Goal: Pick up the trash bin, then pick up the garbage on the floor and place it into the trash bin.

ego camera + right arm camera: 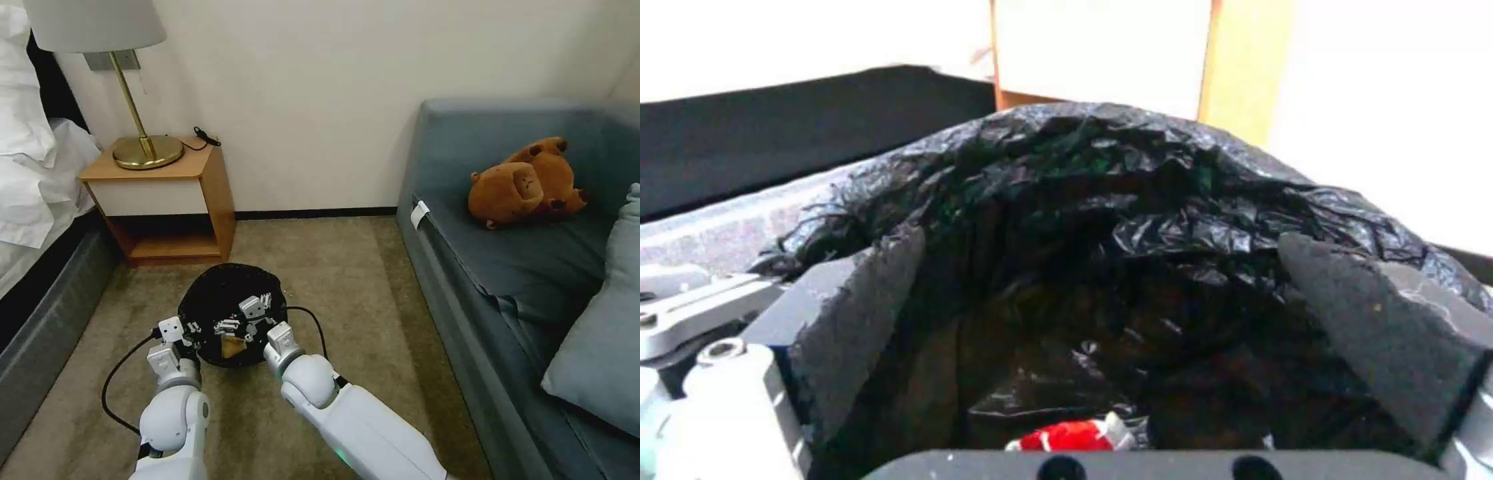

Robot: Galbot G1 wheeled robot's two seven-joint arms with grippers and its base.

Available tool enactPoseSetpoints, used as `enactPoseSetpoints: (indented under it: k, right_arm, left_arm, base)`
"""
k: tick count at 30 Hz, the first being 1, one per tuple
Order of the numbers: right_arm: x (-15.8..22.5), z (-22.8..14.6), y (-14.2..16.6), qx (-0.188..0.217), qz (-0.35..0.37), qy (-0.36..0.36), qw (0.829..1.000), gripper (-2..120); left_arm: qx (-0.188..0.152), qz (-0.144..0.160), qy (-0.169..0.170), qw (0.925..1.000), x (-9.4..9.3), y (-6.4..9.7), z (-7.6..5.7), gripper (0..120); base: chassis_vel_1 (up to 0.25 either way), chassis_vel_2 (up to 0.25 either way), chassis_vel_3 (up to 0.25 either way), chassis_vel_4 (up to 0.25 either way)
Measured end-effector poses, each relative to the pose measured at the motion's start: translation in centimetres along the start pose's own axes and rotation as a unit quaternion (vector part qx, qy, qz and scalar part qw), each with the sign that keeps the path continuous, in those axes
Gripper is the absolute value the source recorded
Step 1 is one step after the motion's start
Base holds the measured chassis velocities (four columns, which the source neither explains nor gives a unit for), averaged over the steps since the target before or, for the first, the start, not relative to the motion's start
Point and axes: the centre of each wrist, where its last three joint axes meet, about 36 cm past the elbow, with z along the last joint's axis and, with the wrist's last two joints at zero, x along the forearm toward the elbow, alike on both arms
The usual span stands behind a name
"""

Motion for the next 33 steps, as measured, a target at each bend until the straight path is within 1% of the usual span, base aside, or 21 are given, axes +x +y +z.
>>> enactPoseSetpoints:
  k: [2, 5, 9, 11, 12, 14, 15, 17, 18, 19, 20, 22, 24, 28, 29, 31, 33]
  right_arm:
    - [-0.1, -0.3, -0.3, 0.002, 0.000, -0.002, 1.000, 100]
    - [-0.3, -1.9, -1.5, 0.005, 0.003, -0.013, 1.000, 100]
    - [-0.3, -2.9, -2.4, 0.004, 0.010, -0.023, 1.000, 100]
    - [0.1, -4.4, -3.3, -0.006, 0.022, -0.037, 0.999, 100]
    - [0.1, -4.4, -3.3, -0.006, 0.022, -0.037, 0.999, 100]
    - [0.8, -5.7, -4.1, -0.018, 0.035, -0.053, 0.998, 100]
    - [0.8, -5.7, -4.1, -0.018, 0.035, -0.053, 0.998, 100]
    - [1.9, -7.2, -5.5, -0.023, 0.054, -0.075, 0.996, 100]
    - [1.9, -7.2, -5.5, -0.023, 0.054, -0.075, 0.996, 100]
    - [2.8, -7.6, -6.4, -0.023, 0.066, -0.083, 0.994, 100]
    - [2.8, -7.6, -6.4, -0.023, 0.066, -0.083, 0.994, 100]
    - [4.2, -7.6, -7.6, -0.026, 0.089, -0.091, 0.991, 100]
    - [4.4, -7.6, -7.8, -0.028, 0.093, -0.092, 0.991, 100]
    - [6.0, -7.3, -9.3, -0.036, 0.123, -0.098, 0.987, 100]
    - [6.0, -7.3, -9.3, -0.036, 0.123, -0.098, 0.987, 100]
    - [7.1, -7.3, -10.6, -0.038, 0.146, -0.103, 0.983, 100]
    - [7.4, -7.2, -10.9, -0.038, 0.152, -0.105, 0.982, 100]
  left_arm:
    - [0.001, -0.002, 0.000, 1.0000, 0.1, 0.2, -0.1, 3]
    - [0.003, -0.010, -0.001, 0.9999, 0.2, 0.7, -0.3, 3]
    - [0.003, -0.011, -0.002, 0.9999, 0.3, 0.8, -0.3, 3]
    - [0.003, -0.009, 0.000, 1.0000, 0.2, 0.6, -0.2, 3]
    - [0.003, -0.009, 0.000, 1.0000, 0.2, 0.6, -0.2, 3]
    - [0.003, -0.010, 0.003, 0.9999, -0.2, 0.6, 0.1, 3]
    - [0.003, -0.010, 0.003, 0.9999, -0.2, 0.6, 0.1, 3]
    - [0.002, -0.010, 0.007, 0.9999, -0.4, 0.5, 0.4, 3]
    - [0.002, -0.010, 0.007, 0.9999, -0.4, 0.5, 0.4, 3]
    - [0.003, -0.010, 0.007, 0.9999, -0.6, 0.6, 0.3, 3]
    - [0.003, -0.010, 0.007, 0.9999, -0.6, 0.6, 0.3, 3]
    - [0.004, -0.012, 0.005, 0.9999, -0.9, 0.7, 0.2, 3]
    - [0.004, -0.011, 0.005, 0.9999, -0.9, 0.6, 0.2, 3]
    - [0.006, -0.007, 0.004, 1.0000, -1.2, 0.3, 0.0, 3]
    - [0.006, -0.007, 0.004, 1.0000, -1.2, 0.3, 0.0, 3]
    - [0.007, -0.002, 0.008, 0.9999, -1.6, 0.0, 0.2, 3]
    - [0.006, -0.002, 0.008, 0.9999, -1.6, -0.1, 0.3, 3]
  base:
    - [0.000, 0.000, 0.000, 0.000]
    - [0.000, 0.000, 0.000, 0.000]
    - [0.000, 0.000, 0.000, 0.000]
    - [0.000, 0.000, 0.000, 0.000]
    - [0.000, 0.000, 0.000, 0.000]
    - [0.000, 0.000, 0.000, 0.000]
    - [0.000, 0.000, 0.000, 0.000]
    - [0.000, 0.000, 0.000, 0.000]
    - [0.000, 0.000, 0.000, 0.000]
    - [0.000, 0.000, 0.000, 0.000]
    - [0.000, 0.000, 0.000, 0.000]
    - [0.000, 0.000, 0.000, 0.000]
    - [0.000, 0.000, 0.000, 0.000]
    - [0.000, 0.000, 0.000, 0.000]
    - [0.000, 0.000, 0.000, 0.000]
    - [0.000, 0.000, 0.000, 0.000]
    - [0.000, 0.000, 0.000, 0.000]
